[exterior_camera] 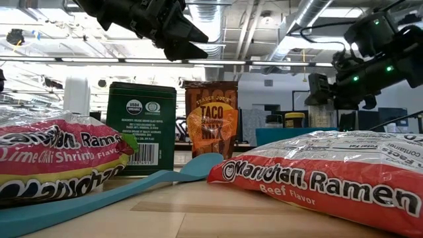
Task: Pick & Place Food Item
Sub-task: Put the golden seasoning bottle into the blue bin
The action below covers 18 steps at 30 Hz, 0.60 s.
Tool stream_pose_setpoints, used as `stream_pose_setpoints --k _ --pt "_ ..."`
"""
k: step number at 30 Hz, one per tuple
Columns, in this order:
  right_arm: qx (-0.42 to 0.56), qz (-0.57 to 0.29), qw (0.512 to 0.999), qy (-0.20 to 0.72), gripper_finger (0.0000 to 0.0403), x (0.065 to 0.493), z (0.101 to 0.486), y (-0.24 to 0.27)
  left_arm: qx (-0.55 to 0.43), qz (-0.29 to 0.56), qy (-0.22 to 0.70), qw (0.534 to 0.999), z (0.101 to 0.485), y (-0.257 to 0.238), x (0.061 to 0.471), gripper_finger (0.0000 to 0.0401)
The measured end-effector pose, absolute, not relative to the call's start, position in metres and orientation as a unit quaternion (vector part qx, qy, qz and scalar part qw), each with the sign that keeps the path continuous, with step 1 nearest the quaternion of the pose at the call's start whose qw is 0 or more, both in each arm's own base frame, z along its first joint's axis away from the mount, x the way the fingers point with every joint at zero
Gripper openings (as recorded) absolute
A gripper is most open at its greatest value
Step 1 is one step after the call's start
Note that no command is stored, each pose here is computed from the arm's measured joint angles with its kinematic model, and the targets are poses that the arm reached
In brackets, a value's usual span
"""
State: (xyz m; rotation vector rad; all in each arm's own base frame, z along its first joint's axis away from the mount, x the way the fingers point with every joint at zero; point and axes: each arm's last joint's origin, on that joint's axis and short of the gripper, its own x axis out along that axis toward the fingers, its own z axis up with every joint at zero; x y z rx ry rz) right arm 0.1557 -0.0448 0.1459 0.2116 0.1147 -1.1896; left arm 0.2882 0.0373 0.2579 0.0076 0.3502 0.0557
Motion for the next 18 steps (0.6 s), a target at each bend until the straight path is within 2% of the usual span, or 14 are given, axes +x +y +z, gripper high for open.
stream_pose_setpoints --k 18 --pt "0.095 -0.575 0.810 0.062 0.0276 0.172 0.122 -0.047 0.004 0.028 0.174 0.984 0.258 0.037 0.288 0.0337"
